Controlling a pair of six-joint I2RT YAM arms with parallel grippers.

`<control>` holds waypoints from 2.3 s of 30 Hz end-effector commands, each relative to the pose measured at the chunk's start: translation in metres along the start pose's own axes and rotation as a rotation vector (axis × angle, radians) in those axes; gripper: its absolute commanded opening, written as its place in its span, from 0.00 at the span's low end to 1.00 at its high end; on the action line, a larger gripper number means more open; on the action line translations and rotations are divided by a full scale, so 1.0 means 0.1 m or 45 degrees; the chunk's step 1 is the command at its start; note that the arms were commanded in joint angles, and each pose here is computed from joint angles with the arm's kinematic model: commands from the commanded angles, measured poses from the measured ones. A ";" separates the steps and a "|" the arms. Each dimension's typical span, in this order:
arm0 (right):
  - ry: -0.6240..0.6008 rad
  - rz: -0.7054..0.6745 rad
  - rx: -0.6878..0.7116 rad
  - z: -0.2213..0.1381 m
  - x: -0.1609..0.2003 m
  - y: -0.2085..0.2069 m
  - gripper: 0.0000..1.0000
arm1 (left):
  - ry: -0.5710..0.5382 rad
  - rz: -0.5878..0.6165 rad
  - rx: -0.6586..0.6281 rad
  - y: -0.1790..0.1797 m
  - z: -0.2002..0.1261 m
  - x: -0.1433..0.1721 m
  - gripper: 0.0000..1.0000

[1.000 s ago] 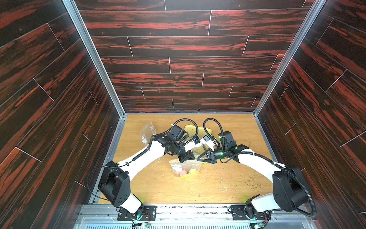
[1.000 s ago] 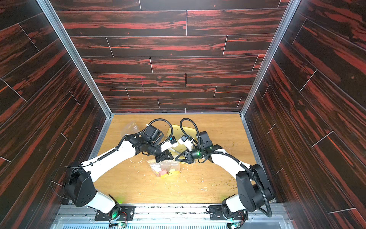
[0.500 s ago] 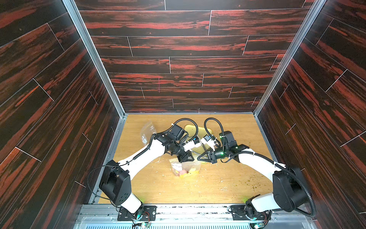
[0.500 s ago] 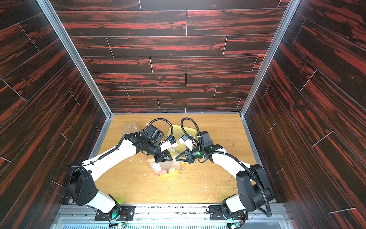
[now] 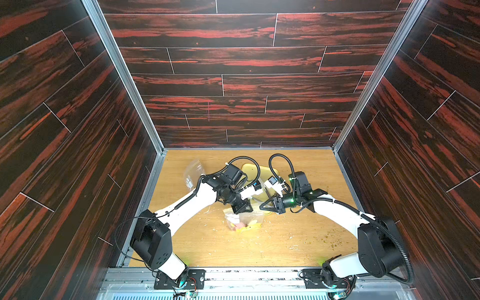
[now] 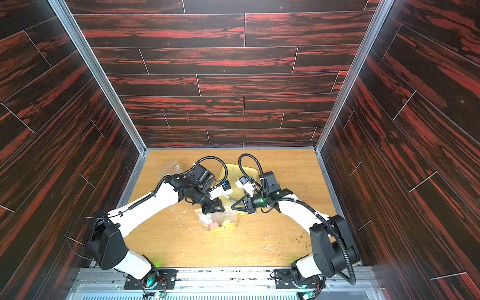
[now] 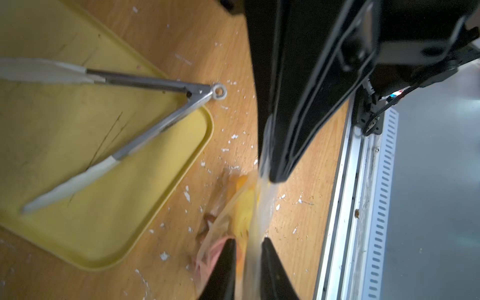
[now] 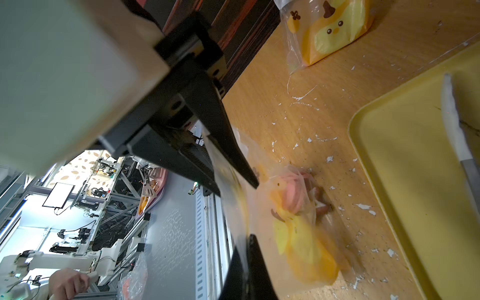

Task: Put the cookies into a resealable bag to prevent moisture
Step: Close the ziploc bag at the center of the board.

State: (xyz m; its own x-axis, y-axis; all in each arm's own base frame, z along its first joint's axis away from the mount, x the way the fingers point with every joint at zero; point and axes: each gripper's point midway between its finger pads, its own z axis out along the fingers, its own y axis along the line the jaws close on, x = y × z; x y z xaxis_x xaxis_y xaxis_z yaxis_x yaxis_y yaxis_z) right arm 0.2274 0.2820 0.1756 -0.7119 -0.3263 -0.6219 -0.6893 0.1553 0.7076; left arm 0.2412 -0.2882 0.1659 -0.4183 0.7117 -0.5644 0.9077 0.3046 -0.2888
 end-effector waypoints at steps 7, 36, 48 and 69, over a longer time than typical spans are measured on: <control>0.017 0.026 -0.014 0.00 0.07 -0.06 0.00 | 0.012 -0.005 -0.060 -0.01 -0.23 0.07 0.09; -0.002 0.066 0.020 -0.09 0.13 -0.18 0.00 | 0.055 -0.140 -0.187 0.11 -0.53 0.41 0.00; -0.007 0.068 0.029 -0.11 0.12 -0.20 0.00 | 0.048 -0.187 -0.269 0.16 -0.65 0.53 0.03; -0.021 0.063 0.028 -0.13 0.09 -0.21 0.00 | -0.080 -0.207 -0.269 0.15 -0.70 0.49 0.04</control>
State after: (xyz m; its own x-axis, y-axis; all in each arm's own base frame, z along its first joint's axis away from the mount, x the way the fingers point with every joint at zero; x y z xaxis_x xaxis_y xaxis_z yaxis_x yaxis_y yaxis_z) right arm 0.2384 0.2639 0.1666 -0.7408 -0.2950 -0.6035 -0.6658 0.2023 0.7182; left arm 0.2395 -0.2002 0.1855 -0.5656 0.6124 -0.5523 0.8018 0.5650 -0.1947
